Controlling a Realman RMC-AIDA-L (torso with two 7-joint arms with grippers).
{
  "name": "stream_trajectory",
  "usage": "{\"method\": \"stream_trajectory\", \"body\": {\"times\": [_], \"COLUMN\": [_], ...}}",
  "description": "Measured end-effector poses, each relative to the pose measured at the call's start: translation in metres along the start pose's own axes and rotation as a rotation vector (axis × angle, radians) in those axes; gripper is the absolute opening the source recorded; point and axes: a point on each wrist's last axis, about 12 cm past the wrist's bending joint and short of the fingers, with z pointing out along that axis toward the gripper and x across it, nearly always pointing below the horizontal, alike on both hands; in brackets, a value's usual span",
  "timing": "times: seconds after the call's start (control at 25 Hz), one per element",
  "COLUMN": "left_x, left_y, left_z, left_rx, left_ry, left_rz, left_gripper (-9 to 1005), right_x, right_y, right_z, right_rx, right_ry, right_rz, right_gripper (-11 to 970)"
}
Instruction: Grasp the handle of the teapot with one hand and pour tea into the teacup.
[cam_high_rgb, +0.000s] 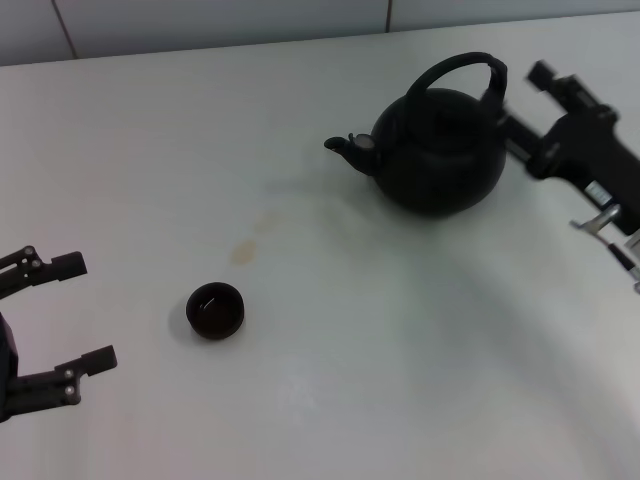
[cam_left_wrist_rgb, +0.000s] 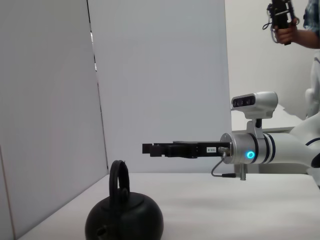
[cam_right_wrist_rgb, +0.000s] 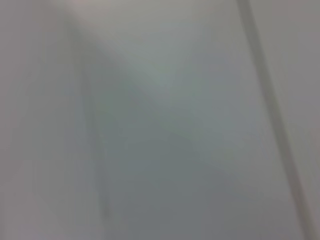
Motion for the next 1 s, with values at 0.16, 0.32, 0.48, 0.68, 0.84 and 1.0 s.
{"method": "stream_trajectory", "body": {"times": [0.16,0.32,0.48,0.68,0.84,1.0], "left_x": [0.001,-0.001,-0.001,0.000,0.001,0.001], "left_y": [-0.001,0.000,0.000,-0.003,-0.004,-0.005], "left_z": [0.002,0.003,0.004,0.005,0.006,0.006], "left_rx": [0.010,0.022,0.029,0.049,0.052,0.052], "left_ry": [-0.006,-0.004,-0.003,-0.005,-0.008,-0.008], "left_rz": [-0.014,-0.034,-0.051,-0.064,-0.068,-0.071], "left_gripper": [846,846,846,847,847,847], "right_x": [-0.006,-0.019,-0.027,-0.030,-0.030,-0.030], "right_y": [0.018,0.032,0.038,0.044,0.045,0.046], "right_z": [0.010,0.020,0.021,0.018,0.018,0.019], "right_rx": [-0.259,-0.549,-0.687,-0.767,-0.768,-0.772], "right_ry": [0.053,0.175,0.240,0.226,0.211,0.207], "right_rz": [-0.017,-0.051,-0.134,-0.189,-0.206,-0.207], "right_gripper": [777,776,776,776,777,777]}}
